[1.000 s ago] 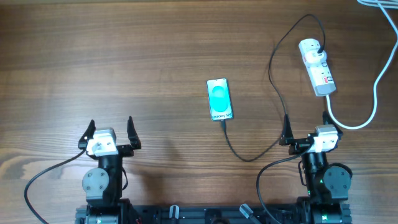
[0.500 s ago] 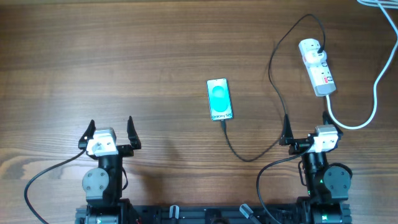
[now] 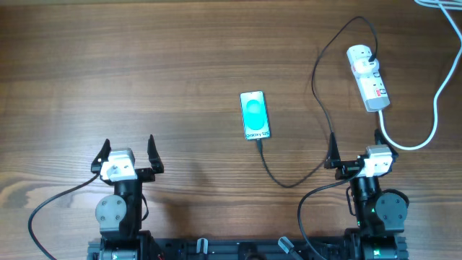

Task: Plug charger to phone and switch on socket

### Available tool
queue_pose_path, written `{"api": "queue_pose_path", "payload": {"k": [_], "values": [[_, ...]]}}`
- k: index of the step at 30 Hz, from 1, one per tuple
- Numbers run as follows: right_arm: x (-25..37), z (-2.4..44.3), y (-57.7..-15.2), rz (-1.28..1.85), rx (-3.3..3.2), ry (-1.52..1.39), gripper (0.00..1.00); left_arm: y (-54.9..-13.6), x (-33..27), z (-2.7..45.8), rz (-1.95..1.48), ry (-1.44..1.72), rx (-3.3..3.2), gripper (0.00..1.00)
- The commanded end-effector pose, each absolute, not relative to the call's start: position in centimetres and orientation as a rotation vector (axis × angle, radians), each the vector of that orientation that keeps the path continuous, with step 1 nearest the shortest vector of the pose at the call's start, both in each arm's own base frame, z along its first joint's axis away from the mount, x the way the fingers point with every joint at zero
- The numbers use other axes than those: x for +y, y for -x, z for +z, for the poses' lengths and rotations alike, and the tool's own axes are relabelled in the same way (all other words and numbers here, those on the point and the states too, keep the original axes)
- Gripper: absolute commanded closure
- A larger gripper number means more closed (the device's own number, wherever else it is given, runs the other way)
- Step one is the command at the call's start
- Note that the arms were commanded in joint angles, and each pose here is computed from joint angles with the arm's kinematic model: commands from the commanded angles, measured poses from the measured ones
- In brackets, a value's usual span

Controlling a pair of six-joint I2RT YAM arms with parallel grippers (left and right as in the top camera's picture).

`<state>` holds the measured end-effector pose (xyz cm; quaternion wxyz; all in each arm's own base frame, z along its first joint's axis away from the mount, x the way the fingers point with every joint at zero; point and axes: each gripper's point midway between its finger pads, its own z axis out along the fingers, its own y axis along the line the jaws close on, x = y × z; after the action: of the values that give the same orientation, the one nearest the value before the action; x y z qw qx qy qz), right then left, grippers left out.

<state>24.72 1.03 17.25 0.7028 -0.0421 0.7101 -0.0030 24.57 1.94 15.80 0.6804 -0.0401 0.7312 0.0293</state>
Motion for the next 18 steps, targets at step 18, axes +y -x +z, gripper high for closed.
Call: {"api": "queue_pose_path", "payload": {"k": [18], "values": [[0.93, 17.53, -24.65, 0.000, 1.567, 0.081, 0.00, -24.56, 1.78, 15.74, 0.070, 0.070, 1.641, 0.00]]}}
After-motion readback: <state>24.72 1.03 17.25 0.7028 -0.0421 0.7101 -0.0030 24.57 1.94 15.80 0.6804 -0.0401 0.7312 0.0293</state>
